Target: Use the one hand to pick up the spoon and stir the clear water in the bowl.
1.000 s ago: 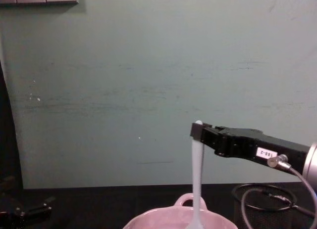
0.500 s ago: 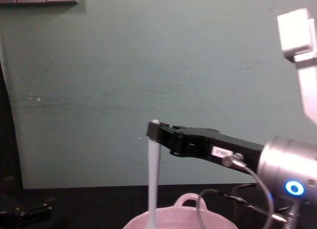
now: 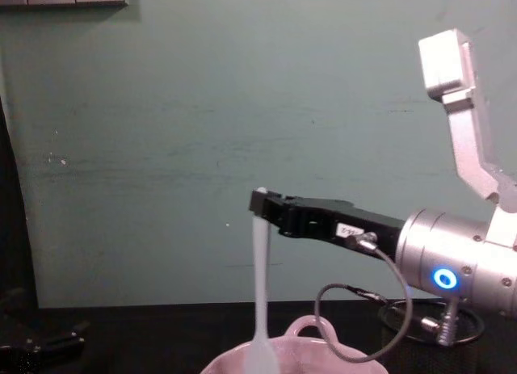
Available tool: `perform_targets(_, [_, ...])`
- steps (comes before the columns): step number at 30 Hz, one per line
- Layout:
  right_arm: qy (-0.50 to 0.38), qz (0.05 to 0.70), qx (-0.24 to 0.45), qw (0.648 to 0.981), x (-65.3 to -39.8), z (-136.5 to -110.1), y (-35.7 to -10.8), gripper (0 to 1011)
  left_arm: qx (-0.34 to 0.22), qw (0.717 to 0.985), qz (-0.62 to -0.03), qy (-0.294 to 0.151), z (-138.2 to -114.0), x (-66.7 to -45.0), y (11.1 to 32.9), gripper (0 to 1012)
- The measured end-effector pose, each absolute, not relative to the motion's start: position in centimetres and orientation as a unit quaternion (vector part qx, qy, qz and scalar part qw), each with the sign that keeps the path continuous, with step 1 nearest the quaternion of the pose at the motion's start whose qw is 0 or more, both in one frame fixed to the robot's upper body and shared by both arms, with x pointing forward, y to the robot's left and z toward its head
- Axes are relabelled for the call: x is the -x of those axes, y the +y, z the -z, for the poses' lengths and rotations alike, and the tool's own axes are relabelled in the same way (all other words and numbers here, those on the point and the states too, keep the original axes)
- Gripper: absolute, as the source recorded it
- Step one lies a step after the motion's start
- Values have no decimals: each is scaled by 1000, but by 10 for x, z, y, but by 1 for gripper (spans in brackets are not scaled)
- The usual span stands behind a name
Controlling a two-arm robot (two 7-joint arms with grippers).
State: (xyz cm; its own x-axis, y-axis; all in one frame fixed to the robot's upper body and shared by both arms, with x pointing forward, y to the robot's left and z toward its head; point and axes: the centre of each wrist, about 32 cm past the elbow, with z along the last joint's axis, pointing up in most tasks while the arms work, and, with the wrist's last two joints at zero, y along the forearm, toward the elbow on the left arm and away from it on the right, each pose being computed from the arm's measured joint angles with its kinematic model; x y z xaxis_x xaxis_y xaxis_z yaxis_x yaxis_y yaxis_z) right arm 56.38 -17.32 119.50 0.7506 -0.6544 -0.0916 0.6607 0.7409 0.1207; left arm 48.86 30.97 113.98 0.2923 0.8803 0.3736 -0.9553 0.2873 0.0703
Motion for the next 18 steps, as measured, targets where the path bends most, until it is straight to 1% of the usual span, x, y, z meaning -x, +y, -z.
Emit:
perform_targets(4, [19,368,-75,927,-567,-1196,-184,95,-141,791,-580,-132,-1140,-489,310,1011])
perform_targets(7, [18,385,-74,920,-567,-1195,-198,96,-141,791,-580,-132,-1140,-489,310,1011])
perform_targets(9, [18,388,-74,919,-567,-1195,-200,96,-141,791,-580,-132,-1140,-489,310,1011])
perform_targets(12, [17,398,-74,914,-563,-1193,-211,96,-141,791,-580,-132,-1140,-489,310,1012])
perform_targets(18, [14,401,-68,914,-552,-1191,-222,95,-142,791,-580,-132,-1140,-489,310,1011])
